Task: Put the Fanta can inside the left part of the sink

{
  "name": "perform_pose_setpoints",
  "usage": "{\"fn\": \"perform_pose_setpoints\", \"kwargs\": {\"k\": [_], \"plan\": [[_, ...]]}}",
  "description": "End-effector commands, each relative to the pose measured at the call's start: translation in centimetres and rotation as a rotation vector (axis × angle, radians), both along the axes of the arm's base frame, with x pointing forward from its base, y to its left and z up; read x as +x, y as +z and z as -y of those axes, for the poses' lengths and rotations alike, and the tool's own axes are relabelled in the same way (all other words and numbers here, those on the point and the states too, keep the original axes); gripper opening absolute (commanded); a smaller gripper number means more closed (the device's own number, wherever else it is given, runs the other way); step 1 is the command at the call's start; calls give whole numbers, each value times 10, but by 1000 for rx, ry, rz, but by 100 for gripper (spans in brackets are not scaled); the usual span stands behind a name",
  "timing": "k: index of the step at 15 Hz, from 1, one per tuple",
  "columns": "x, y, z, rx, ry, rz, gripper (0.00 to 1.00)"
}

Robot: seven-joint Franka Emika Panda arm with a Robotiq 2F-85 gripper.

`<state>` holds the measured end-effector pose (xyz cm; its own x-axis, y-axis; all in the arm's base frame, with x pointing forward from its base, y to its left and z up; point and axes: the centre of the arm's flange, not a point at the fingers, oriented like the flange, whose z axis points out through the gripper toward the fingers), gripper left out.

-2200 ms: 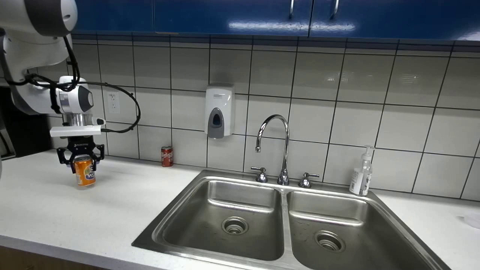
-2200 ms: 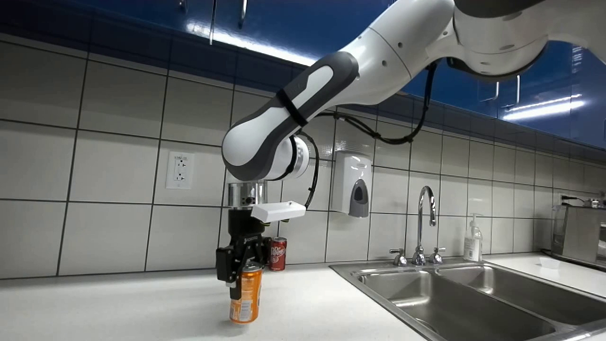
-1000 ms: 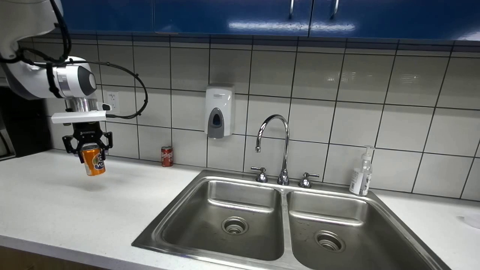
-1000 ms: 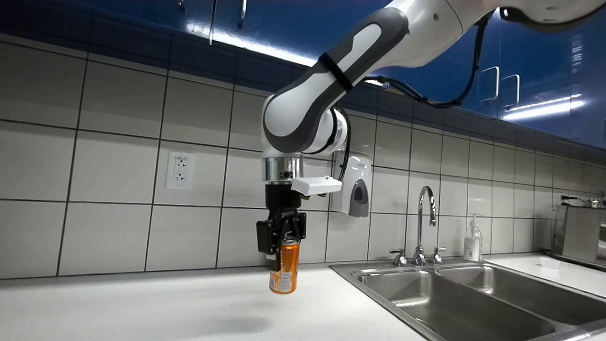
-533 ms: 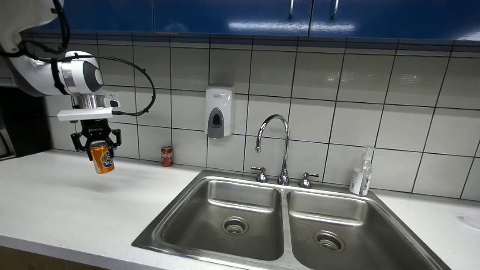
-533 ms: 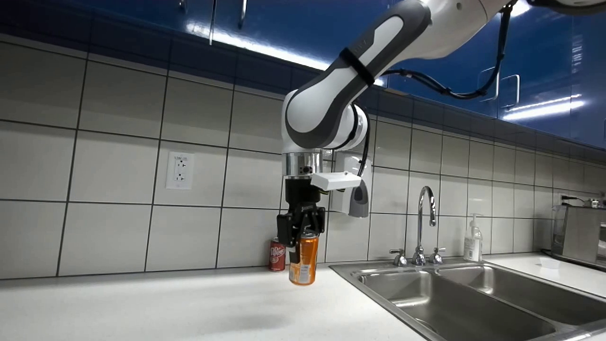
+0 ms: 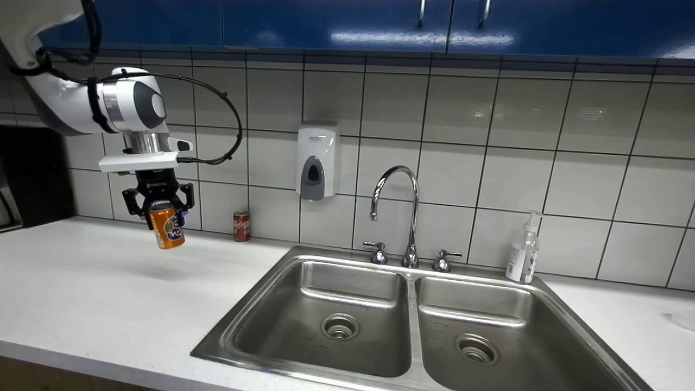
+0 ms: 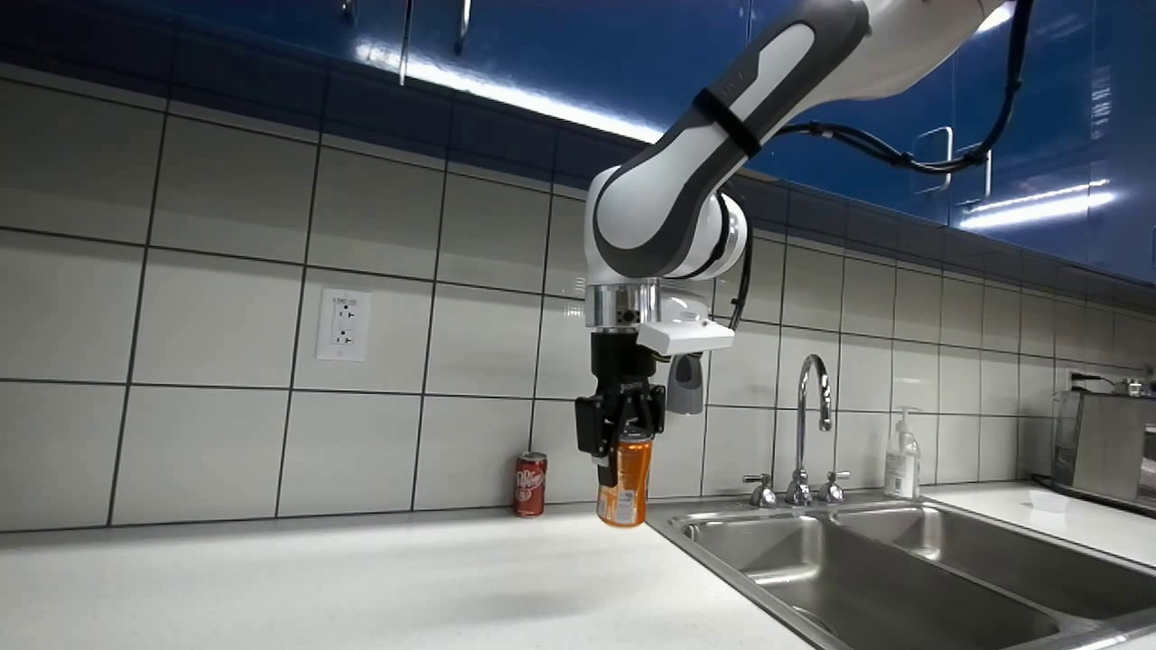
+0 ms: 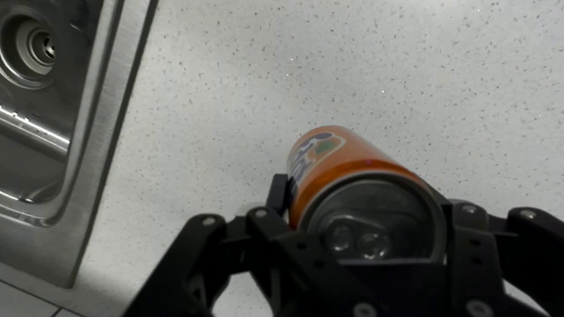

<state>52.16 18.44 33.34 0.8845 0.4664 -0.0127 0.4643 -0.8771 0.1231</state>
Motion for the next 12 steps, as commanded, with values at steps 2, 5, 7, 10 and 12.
{"fn": "perform_pose_setpoints", "kwargs": {"k": [2,5,7,10,12], "plan": [[-10,18,39,18,-93,41,40],[-7,22,66,30,-154,44,40],[-5,24,84,36,-196,46,40],[-4,26,111,50,-258,47,40],[-4,27,128,54,-295,48,40]]}}
